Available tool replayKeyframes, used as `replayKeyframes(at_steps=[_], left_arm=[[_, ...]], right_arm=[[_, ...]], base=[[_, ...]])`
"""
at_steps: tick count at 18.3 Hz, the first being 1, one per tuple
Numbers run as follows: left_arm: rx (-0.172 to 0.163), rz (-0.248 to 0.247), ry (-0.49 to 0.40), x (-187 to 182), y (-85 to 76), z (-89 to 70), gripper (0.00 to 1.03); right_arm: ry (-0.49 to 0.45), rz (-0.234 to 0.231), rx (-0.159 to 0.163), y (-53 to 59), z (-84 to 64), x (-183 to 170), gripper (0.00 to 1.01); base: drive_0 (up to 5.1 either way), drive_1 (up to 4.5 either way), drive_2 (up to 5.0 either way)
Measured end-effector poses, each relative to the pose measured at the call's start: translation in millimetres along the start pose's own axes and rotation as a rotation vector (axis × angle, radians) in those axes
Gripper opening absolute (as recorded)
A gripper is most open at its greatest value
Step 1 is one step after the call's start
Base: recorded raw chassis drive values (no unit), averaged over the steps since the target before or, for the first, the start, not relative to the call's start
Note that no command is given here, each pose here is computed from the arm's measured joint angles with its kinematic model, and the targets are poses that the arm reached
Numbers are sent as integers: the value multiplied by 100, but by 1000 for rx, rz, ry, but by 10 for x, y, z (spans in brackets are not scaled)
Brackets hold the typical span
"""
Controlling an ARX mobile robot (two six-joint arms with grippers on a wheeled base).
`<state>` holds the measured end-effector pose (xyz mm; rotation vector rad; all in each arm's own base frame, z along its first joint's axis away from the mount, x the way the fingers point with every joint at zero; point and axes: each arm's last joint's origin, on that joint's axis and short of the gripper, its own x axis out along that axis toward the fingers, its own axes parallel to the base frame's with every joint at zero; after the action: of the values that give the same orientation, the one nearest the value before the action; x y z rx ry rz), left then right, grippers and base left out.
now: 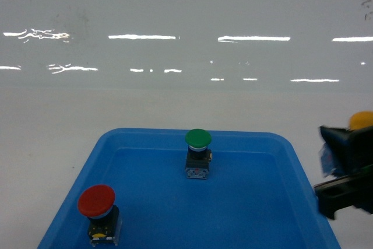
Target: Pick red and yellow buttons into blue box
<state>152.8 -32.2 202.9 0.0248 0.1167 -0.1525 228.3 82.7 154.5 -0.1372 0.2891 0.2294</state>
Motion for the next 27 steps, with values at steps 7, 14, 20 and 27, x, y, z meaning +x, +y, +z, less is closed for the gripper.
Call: replayKeyframes(at_steps=[7,14,20,27], left_arm=[[0,0,0,0,0,0,98],[0,0,0,0,0,0,98],[-10,-40,107,110,-151,-118,98],[-3,-126,301,476,-420,-322,98]], right_arm=[[-198,-322,65,-345,-11,-1023,32],[-246,-303,73,-318,-114,-1338,32],[-245,-304,73,-317,-120,-1337,32],[-245,-304,73,-318,-119,-1337,32]], base=[[0,0,0],[0,0,0],[0,0,0],[0,0,0]])
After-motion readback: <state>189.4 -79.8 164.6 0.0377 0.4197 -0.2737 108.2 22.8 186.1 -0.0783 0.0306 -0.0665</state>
